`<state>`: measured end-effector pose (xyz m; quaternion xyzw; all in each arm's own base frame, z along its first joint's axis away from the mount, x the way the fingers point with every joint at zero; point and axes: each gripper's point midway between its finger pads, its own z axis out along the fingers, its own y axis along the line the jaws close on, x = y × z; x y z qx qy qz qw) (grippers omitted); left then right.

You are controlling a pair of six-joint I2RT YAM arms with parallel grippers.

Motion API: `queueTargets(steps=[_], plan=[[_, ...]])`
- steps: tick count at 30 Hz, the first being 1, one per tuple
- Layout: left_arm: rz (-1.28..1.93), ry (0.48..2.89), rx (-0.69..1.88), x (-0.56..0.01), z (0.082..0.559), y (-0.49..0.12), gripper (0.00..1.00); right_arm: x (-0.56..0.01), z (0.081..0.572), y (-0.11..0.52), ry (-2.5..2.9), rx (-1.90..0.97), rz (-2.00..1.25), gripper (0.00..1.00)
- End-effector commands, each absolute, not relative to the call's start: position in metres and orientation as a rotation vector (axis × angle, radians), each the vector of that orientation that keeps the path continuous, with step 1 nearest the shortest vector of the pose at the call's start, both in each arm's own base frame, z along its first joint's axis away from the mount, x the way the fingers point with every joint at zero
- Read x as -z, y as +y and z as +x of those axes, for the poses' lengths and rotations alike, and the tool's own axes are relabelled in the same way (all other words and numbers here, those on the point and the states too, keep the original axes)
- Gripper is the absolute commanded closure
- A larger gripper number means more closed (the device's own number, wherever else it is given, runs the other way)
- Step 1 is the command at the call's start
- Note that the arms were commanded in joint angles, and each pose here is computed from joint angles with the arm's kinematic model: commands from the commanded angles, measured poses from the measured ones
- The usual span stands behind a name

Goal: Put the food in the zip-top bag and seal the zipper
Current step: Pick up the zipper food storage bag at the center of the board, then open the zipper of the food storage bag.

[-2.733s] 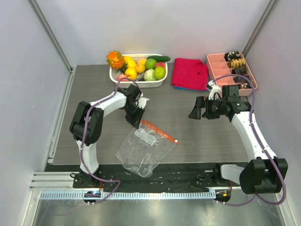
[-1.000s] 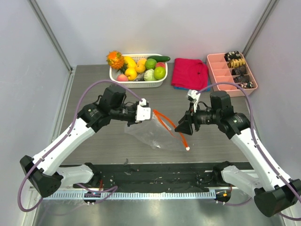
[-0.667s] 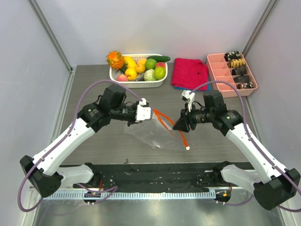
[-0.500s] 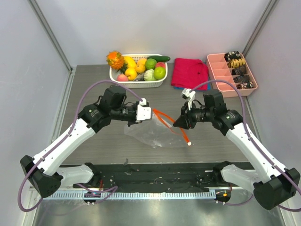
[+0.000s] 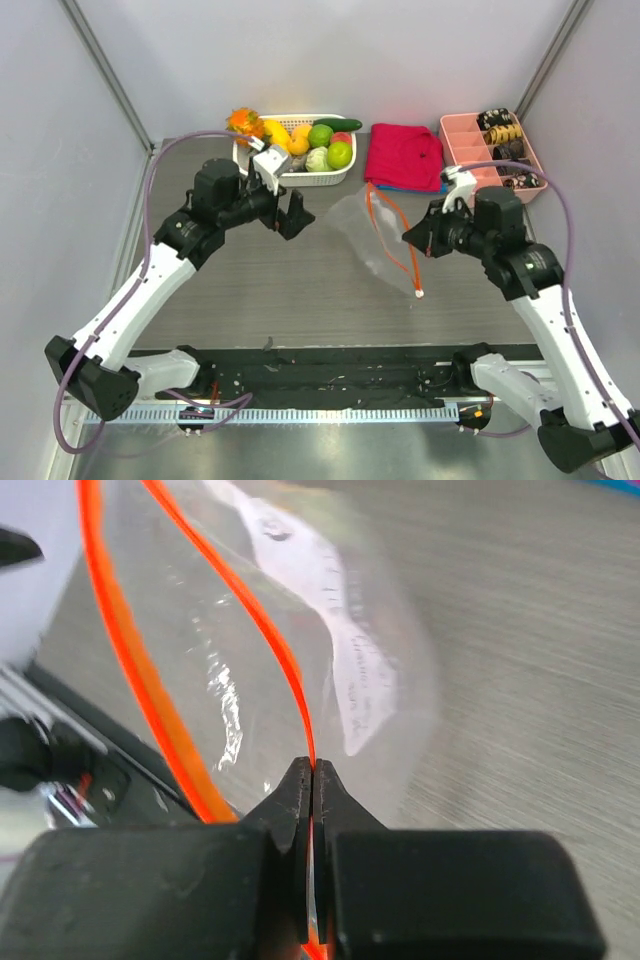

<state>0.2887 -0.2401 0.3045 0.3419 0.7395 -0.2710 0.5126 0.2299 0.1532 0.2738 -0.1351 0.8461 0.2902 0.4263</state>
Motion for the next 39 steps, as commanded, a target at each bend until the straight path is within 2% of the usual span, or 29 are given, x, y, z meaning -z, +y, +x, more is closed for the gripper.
queueTargets(steps=[1,5,11,14,19,21,27,30,33,39], plan=[[0.610,1.778,0.889,-0.357,0.288,-0.265,0.00,-0.312,0.227,0.127,2.095,-0.651,-0.029,0.99],[0.617,1.921,1.017,-0.339,0.279,-0.292,0.00,-0.315,0.226,0.123,2.115,-0.672,0.135,0.99],[0.443,2.021,1.173,-0.322,0.287,-0.318,0.00,-0.275,0.255,0.119,2.216,-0.625,0.449,0.99],[0.401,2.083,1.180,-0.304,0.294,-0.328,0.02,-0.265,0.272,0.136,2.224,-0.705,0.452,0.99],[0.356,2.192,1.138,-0.264,0.309,-0.338,0.16,-0.262,0.297,0.161,2.220,-0.818,0.430,0.99],[0.358,2.215,1.134,-0.254,0.311,-0.342,0.18,-0.265,0.301,0.169,2.201,-0.847,0.393,0.99],[0.351,2.217,1.165,-0.245,0.323,-0.354,0.21,-0.256,0.306,0.188,2.204,-0.916,0.346,0.99],[0.346,2.224,1.195,-0.239,0.327,-0.362,0.26,-0.251,0.306,0.193,2.209,-0.947,0.333,0.99],[0.359,2.225,1.233,-0.235,0.327,-0.369,0.36,-0.249,0.310,0.193,2.200,-0.940,0.340,0.99],[0.263,2.170,1.343,-0.239,0.326,-0.362,0.34,-0.242,0.314,0.187,2.203,-0.886,0.338,0.99]])
